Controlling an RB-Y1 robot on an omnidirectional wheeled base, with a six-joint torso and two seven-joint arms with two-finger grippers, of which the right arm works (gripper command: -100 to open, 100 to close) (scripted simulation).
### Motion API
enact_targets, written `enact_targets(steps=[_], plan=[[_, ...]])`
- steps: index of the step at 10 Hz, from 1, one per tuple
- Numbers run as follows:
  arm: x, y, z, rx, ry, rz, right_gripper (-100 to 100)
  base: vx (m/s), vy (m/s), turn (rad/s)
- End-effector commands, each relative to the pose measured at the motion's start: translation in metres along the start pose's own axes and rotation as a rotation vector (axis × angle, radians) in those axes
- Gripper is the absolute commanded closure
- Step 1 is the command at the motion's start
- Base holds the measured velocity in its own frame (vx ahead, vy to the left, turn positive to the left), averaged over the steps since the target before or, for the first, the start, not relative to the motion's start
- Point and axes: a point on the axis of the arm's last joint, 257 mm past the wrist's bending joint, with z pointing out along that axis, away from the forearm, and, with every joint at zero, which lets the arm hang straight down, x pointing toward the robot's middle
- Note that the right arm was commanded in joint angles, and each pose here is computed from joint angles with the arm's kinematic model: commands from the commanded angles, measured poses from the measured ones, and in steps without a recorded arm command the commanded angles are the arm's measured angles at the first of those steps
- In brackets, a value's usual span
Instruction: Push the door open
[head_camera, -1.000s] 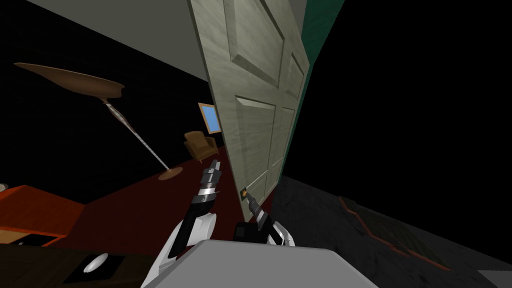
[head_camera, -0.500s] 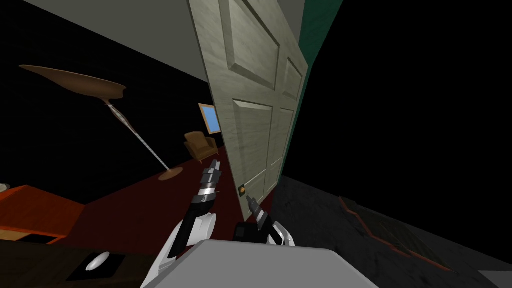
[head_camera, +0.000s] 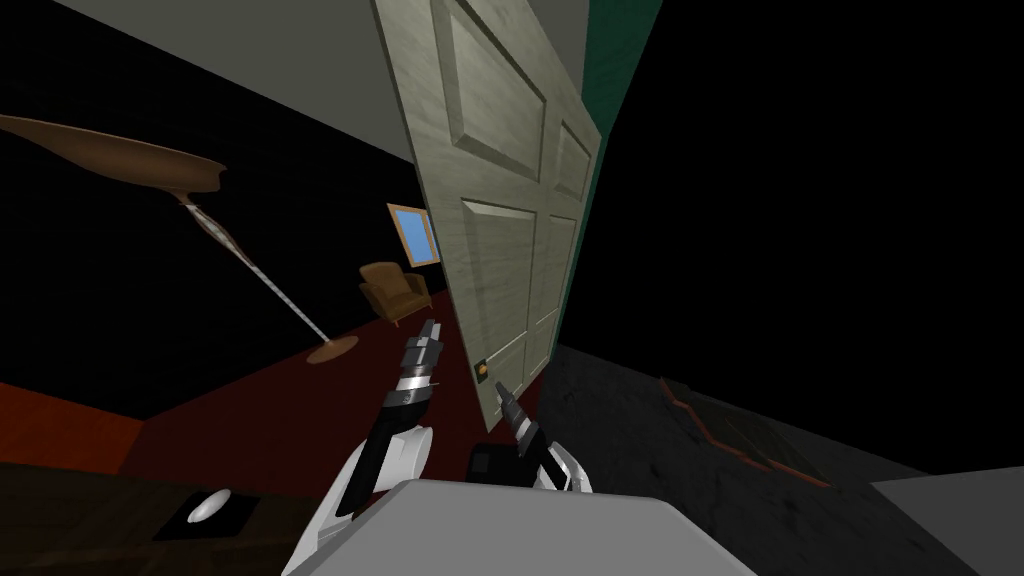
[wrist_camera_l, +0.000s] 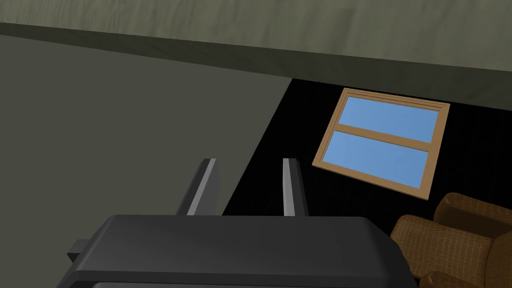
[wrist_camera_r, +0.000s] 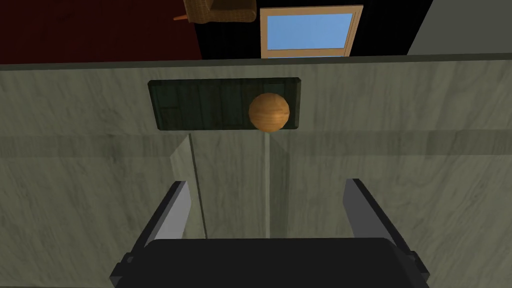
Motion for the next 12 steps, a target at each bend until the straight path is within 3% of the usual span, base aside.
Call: enact_targets(steps=[1,3,5,10,11,12], plan=[[-0.005,0.003,0.0036,-0.006,-0.025,0.011,-100,-0.178,-0.032,-0.104],[-0.008,-0.001,-0.0013,0.004,-0.021,-0.003,-100,-0.018,0.034,0.010],[-0.012,-0.002,-0.0026,0.006,-0.026,-0.008,-100,0.155,0.148,0.017],[-0.011,0.001,0.0012,-0.003,-0.033,-0.005,-100,0.146,0.125,0.015],[-0.011,0.001,0.0012,-0.003,-0.033,-0.005,100,-0.001,-0.005,0.004],[-0.011,0.001,0.0012,-0.003,-0.033,-0.005,100,-0.017,-0.024,0.001]])
